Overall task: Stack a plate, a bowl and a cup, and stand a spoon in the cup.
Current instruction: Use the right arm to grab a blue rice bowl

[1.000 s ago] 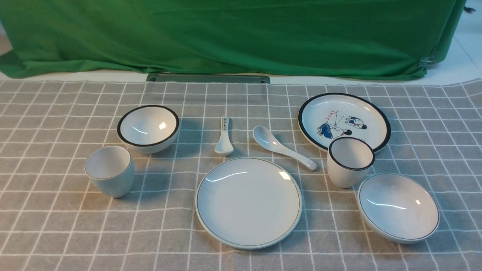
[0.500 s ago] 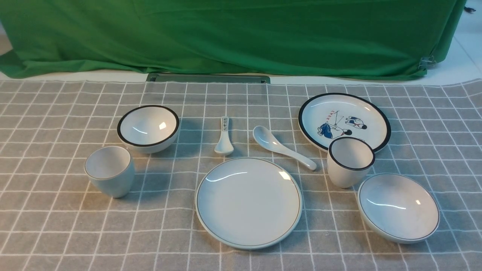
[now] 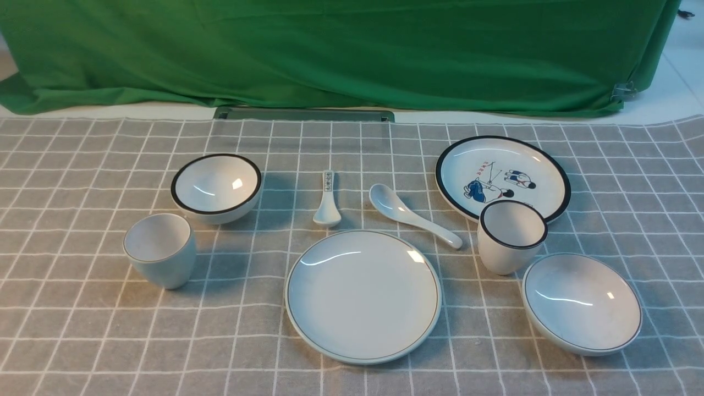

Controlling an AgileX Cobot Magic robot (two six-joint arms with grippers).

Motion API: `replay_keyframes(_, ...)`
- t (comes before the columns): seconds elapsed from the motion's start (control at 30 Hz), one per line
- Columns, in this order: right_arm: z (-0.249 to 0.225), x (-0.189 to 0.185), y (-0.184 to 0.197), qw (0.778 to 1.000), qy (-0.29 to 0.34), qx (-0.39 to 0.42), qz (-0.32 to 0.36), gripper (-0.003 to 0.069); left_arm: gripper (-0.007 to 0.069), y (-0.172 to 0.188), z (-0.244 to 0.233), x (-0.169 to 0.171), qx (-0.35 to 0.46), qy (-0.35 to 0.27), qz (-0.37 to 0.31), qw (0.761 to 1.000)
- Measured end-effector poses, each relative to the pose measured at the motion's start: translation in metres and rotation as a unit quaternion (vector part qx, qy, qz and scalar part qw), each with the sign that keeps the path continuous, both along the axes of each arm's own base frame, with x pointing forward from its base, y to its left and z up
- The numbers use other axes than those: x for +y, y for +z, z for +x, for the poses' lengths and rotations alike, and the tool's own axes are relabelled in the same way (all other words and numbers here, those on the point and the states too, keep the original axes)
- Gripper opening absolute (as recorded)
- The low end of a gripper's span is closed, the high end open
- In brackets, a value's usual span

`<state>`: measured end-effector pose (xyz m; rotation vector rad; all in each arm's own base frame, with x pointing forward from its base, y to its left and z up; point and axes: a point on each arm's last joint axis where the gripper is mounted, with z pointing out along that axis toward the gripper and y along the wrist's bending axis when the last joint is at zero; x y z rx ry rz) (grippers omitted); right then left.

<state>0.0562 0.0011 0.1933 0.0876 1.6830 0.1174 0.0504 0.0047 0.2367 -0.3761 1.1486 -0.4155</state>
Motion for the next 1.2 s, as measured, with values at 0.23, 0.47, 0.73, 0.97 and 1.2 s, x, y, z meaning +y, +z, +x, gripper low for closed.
replay_keyframes(0.23, 0.000, 0.000, 0.004, 1.000, -0.001, -0.020, 0.018, 0.0242, 0.0150, 0.015, 0.004, -0.006, 0.031, -0.062, -0.067, 0.995)
replay_keyframes(0.47, 0.001, 0.000, 0.008, 0.999, 0.000, -0.044, 0.028, 0.0242, 0.0010, 0.088, 0.027, -0.029, 0.068, -0.151, 0.115, 0.979)
replay_keyframes(0.73, 0.001, 0.000, 0.008, 0.999, 0.000, -0.041, 0.028, 0.0242, 0.0006, 0.098, 0.065, -0.050, 0.126, -0.191, 0.203, 0.952)
replay_keyframes(0.97, 0.001, 0.000, 0.007, 0.999, 0.000, -0.038, 0.029, 0.0242, 0.0006, 0.092, 0.073, -0.042, 0.162, -0.136, 0.245, 0.946)
replay_keyframes(1.2, 0.001, 0.000, 0.007, 0.999, 0.000, -0.038, 0.029, 0.0242, 0.0008, 0.090, 0.074, -0.039, 0.170, -0.111, 0.292, 0.935)
